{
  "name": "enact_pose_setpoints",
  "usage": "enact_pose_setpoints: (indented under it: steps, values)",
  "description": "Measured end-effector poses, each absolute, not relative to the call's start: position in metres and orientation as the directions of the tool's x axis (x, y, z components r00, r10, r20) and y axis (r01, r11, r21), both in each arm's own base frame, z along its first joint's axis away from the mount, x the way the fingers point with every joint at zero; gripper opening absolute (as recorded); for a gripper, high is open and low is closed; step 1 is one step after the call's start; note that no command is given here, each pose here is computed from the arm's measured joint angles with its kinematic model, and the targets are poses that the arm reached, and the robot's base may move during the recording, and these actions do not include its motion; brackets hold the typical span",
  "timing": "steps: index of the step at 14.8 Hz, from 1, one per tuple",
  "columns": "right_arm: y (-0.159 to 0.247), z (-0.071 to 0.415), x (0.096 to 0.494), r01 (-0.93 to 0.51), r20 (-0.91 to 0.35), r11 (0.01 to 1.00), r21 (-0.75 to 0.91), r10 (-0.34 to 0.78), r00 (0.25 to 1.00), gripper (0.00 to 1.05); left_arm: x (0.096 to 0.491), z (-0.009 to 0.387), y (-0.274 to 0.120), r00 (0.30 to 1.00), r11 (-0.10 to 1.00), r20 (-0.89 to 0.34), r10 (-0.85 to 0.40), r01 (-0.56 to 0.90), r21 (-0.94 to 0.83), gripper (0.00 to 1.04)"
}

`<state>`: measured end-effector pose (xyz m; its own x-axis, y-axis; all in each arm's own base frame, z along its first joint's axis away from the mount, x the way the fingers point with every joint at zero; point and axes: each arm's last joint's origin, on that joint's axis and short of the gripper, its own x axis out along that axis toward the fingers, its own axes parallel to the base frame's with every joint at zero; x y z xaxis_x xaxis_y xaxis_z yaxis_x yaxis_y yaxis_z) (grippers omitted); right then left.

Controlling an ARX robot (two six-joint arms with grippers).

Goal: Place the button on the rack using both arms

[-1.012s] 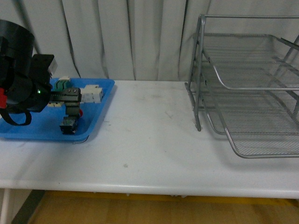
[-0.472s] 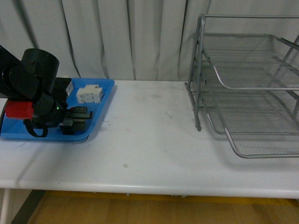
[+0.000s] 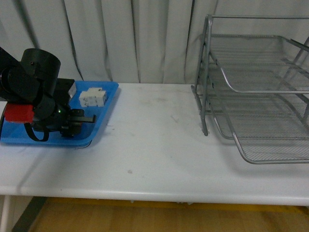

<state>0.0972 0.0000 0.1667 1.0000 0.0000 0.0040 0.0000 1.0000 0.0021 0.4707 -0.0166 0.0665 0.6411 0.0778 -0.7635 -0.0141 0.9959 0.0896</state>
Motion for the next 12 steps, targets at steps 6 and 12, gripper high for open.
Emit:
enact_pose_setpoints:
  steps: [6,12]
  values:
    - [0.000,0.167,0.097,0.000,0.004,1.000,0.002,0.000,1.000,0.98,0.430,0.162,-0.042,0.822,0.985,-0.567,-0.051,0.134,0.106,0.36]
    - [0.000,0.167,0.097,0.000,0.004,1.000,0.002,0.000,1.000,0.98,0.297,0.183,-0.023,0.855,0.965,-0.509,-0.099,0.207,0.159,0.36]
